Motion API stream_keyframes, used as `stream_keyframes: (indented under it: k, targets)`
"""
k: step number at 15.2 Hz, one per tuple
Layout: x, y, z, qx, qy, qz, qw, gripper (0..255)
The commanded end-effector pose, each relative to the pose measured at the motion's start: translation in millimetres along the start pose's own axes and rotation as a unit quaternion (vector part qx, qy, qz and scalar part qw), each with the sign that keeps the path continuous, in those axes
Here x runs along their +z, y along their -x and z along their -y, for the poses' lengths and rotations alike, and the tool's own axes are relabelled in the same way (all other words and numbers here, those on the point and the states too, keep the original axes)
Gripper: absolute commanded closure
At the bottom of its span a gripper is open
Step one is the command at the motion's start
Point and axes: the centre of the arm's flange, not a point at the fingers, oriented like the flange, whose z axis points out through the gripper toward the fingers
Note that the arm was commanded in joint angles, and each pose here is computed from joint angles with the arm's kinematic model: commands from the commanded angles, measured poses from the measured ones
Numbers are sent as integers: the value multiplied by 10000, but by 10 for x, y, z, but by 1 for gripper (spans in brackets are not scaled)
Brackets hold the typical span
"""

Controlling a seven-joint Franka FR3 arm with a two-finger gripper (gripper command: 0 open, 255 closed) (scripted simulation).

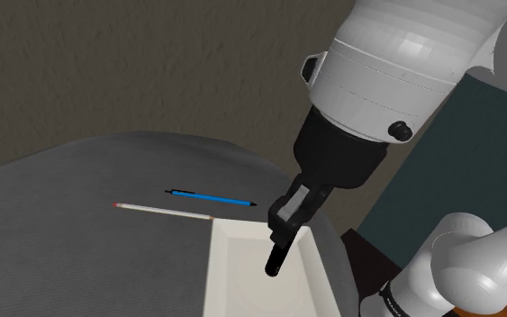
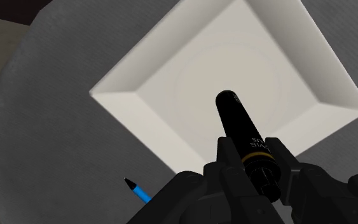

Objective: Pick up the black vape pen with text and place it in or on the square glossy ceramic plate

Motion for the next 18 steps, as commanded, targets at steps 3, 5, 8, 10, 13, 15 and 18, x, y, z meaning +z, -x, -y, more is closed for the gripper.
stream_keyframes:
  k: [3,5,8,10,13,15,18]
  targets:
    - [0,0,0,0,0,0,10000,0]
    - [0,0,0,0,0,0,10000,0]
    - [-132,0,0,0,0,0,10000,0]
    - [-396,0,0,0,0,0,10000,0]
    - [-500,0,-1,0,0,-1,10000,0]
    - [-500,0,0,0,0,0,10000,0]
    - [-500,0,0,0,0,0,10000,0]
